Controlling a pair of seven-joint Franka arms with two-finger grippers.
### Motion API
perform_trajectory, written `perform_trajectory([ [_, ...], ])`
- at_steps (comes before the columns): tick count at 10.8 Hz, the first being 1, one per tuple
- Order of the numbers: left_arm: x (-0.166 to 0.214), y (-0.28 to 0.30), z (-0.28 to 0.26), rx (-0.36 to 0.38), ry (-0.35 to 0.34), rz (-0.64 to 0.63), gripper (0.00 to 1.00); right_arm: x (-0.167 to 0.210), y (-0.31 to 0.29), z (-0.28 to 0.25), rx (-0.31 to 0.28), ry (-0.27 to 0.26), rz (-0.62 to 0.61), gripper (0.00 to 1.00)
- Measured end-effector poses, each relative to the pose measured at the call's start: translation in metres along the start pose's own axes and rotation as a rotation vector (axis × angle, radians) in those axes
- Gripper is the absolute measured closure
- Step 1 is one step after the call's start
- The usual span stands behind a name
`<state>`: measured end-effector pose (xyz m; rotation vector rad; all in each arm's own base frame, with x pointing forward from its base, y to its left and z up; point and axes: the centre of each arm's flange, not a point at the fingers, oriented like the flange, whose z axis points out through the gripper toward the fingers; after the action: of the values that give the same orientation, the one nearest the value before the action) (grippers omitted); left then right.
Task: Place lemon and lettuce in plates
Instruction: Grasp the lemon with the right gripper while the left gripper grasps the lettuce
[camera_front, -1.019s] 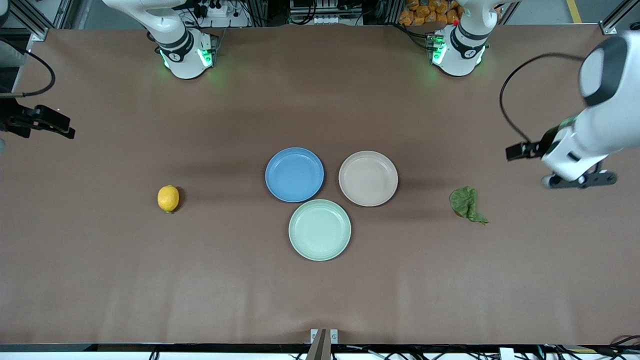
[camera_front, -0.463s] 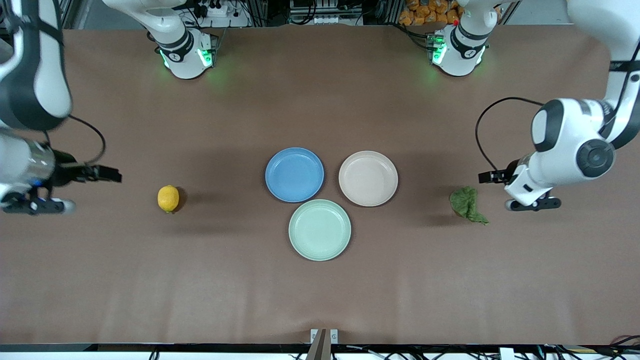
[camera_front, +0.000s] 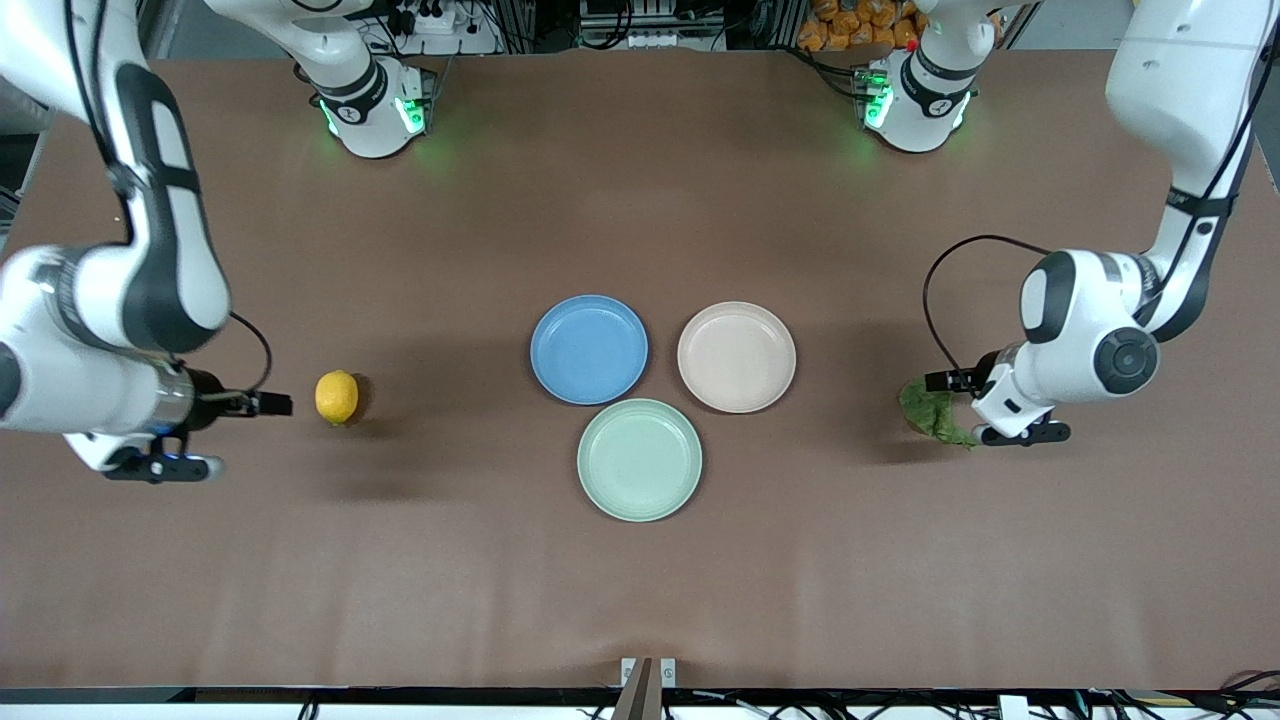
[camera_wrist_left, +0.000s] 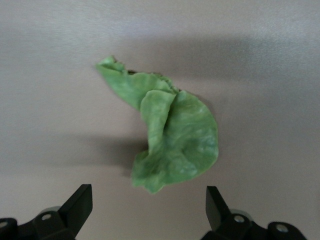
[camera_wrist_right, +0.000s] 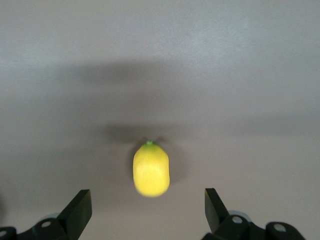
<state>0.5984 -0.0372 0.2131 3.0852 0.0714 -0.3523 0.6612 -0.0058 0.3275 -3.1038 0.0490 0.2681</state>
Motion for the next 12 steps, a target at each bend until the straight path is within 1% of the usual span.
perform_trajectory([
  [2,0.009,0.005,0.009,0.008,0.003,0.013,0.01,0.000,-0.003,0.049,-0.008,0.022,-0.003,0.00],
  [3,0.012,0.007,0.012,0.006,0.003,0.016,0.11,-0.001,-0.003,0.067,-0.011,0.029,-0.003,0.00],
  [4,0.015,0.010,0.015,0.006,0.001,0.020,0.16,-0.003,-0.002,0.082,-0.014,0.037,-0.002,0.00],
  [5,0.017,0.011,0.017,0.005,-0.002,0.023,0.19,-0.007,-0.003,0.094,-0.016,0.046,-0.003,0.00],
  [6,0.017,0.011,0.022,0.005,-0.007,0.023,0.30,-0.012,-0.005,0.106,-0.019,0.059,-0.006,0.00],
  [8,0.018,0.009,0.029,0.022,-0.016,0.034,0.59,-0.023,-0.007,0.132,-0.025,0.082,-0.012,0.00],
  [9,0.019,0.008,0.033,0.032,-0.019,0.041,0.68,-0.029,-0.008,0.143,-0.028,0.090,-0.014,0.00],
  [10,0.020,0.007,0.035,0.033,-0.021,0.041,0.68,-0.035,-0.010,0.153,-0.030,0.098,-0.019,0.00],
  [12,0.025,0.009,0.028,0.033,-0.004,0.001,0.97,-0.043,-0.014,0.164,-0.034,0.105,-0.026,0.01],
])
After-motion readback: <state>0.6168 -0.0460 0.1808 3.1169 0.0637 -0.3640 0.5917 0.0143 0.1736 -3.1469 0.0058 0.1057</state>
